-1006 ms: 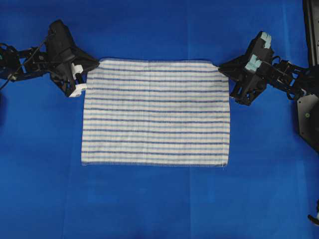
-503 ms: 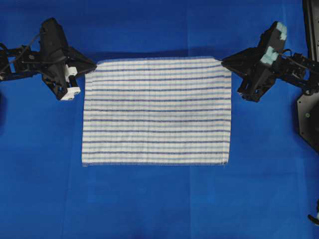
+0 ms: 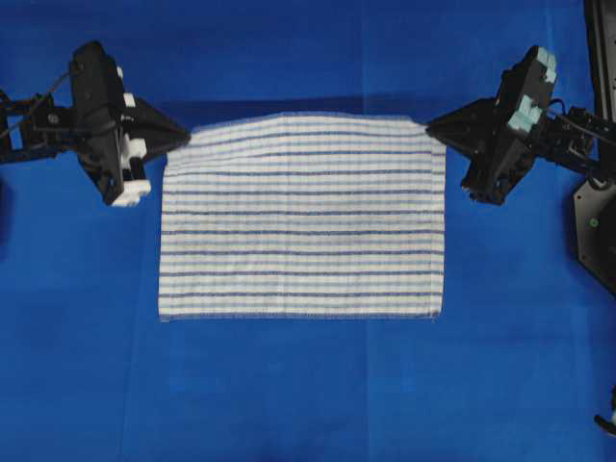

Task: Fold the blue towel.
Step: 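Lift the far edge and fold it toward the near edge, release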

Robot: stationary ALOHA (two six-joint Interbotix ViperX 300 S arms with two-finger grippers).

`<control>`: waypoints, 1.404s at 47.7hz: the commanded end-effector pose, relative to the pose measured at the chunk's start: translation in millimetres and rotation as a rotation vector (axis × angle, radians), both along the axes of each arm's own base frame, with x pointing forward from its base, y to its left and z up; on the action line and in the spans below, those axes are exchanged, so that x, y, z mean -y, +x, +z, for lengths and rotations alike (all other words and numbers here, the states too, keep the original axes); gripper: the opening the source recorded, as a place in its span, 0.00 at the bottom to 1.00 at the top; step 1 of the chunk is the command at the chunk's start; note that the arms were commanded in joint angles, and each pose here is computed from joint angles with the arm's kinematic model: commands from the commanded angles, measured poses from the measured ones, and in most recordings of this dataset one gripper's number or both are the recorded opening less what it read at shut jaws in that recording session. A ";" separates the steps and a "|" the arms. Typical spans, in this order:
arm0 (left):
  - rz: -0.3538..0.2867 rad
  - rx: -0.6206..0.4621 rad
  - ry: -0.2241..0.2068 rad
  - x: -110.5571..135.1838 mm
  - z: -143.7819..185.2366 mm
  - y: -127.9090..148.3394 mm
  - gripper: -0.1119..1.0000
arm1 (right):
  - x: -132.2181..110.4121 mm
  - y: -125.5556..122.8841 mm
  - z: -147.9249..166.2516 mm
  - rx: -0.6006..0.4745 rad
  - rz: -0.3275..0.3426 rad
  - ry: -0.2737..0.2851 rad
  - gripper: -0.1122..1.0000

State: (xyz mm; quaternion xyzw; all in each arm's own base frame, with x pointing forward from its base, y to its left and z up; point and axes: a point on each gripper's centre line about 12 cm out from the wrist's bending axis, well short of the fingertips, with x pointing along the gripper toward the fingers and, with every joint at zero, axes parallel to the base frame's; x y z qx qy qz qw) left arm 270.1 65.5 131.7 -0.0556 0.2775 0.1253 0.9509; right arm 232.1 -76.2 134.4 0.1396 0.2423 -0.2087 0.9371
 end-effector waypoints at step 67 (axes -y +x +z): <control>-0.335 0.001 -0.258 139.6 -3.4 1.7 0.14 | -150.2 7.3 -12.5 -0.006 0.258 0.302 0.09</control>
